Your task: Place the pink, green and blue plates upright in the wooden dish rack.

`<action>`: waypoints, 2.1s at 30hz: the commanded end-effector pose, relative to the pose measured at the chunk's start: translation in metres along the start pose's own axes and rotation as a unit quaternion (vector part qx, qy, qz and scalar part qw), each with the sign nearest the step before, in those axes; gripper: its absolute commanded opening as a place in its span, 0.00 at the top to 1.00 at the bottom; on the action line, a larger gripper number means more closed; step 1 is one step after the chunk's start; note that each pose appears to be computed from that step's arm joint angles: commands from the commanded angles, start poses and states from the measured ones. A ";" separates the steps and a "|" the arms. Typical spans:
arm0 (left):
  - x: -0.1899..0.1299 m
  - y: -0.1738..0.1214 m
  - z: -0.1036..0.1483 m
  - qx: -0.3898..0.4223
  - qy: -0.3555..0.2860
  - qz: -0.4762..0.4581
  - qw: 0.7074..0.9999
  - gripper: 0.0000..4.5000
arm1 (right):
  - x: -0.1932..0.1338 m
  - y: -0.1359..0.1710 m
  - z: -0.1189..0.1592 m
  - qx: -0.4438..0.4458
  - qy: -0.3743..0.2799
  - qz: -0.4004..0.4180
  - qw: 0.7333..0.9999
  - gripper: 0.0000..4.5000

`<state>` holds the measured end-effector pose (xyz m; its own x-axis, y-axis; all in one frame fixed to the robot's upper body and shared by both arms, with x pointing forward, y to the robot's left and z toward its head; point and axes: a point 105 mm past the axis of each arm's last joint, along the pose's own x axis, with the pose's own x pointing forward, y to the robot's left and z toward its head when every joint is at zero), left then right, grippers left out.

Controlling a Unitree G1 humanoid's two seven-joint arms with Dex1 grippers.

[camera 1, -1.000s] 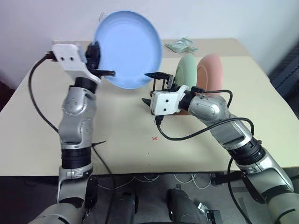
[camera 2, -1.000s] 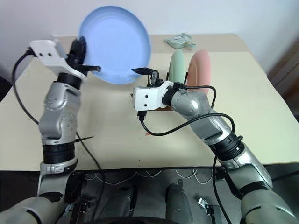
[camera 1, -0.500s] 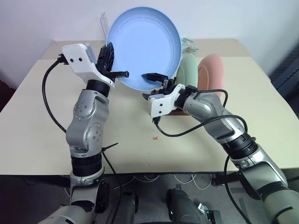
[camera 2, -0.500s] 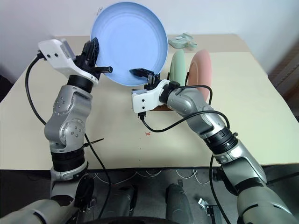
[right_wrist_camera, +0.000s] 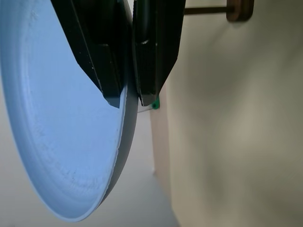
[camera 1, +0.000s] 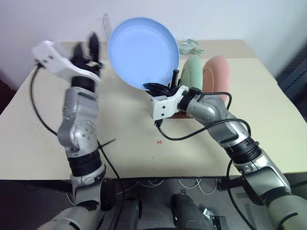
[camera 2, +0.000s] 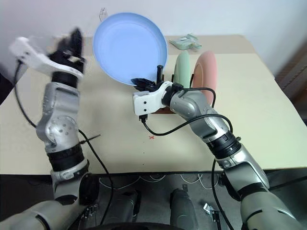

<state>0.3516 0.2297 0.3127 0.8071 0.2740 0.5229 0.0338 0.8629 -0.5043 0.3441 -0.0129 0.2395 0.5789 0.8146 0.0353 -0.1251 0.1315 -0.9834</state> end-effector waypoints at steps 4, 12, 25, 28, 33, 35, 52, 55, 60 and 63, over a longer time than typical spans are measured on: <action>-0.009 0.069 -0.022 0.234 0.077 -0.005 0.969 0.11 | -0.007 -0.059 0.025 0.211 -0.085 -0.136 0.964 1.00; -0.103 0.022 -0.107 0.225 0.257 -0.297 0.892 0.11 | -0.023 -0.078 0.038 0.529 -0.169 -0.164 0.815 1.00; -0.144 -0.003 -0.125 0.181 0.312 -0.398 0.844 0.11 | -0.030 -0.055 0.011 0.719 -0.109 -0.173 0.664 1.00; -0.145 -0.004 -0.125 0.181 0.312 -0.400 0.843 0.11 | -0.030 -0.052 0.003 0.739 -0.095 -0.182 0.642 1.00; -0.146 -0.004 -0.125 0.181 0.312 -0.400 0.843 0.11 | -0.031 -0.050 -0.006 0.752 -0.078 -0.196 0.624 1.00; -0.147 -0.004 -0.125 0.181 0.313 -0.400 0.842 0.11 | -0.032 -0.049 -0.007 0.753 -0.074 -0.198 0.623 1.00; -0.151 0.001 -0.133 0.185 0.316 -0.397 0.842 0.09 | -0.030 -0.030 -0.025 0.784 -0.009 -0.196 0.588 0.77; -0.151 0.004 -0.134 0.186 0.317 -0.396 0.842 0.09 | -0.030 -0.030 -0.024 0.783 -0.010 -0.195 0.591 0.44; -0.152 0.008 -0.135 0.186 0.318 -0.396 0.841 0.09 | -0.031 -0.033 -0.022 0.760 0.001 -0.191 0.621 0.11; -0.152 0.010 -0.136 0.185 0.318 -0.396 0.841 0.09 | -0.033 -0.038 -0.020 0.727 0.011 -0.185 0.661 0.11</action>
<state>0.3098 0.1372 0.1280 0.7753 -0.6309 0.0302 0.6240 0.7725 0.1181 0.3556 -0.0613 0.2502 0.8254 0.5469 0.1399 -0.5547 0.7400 0.3803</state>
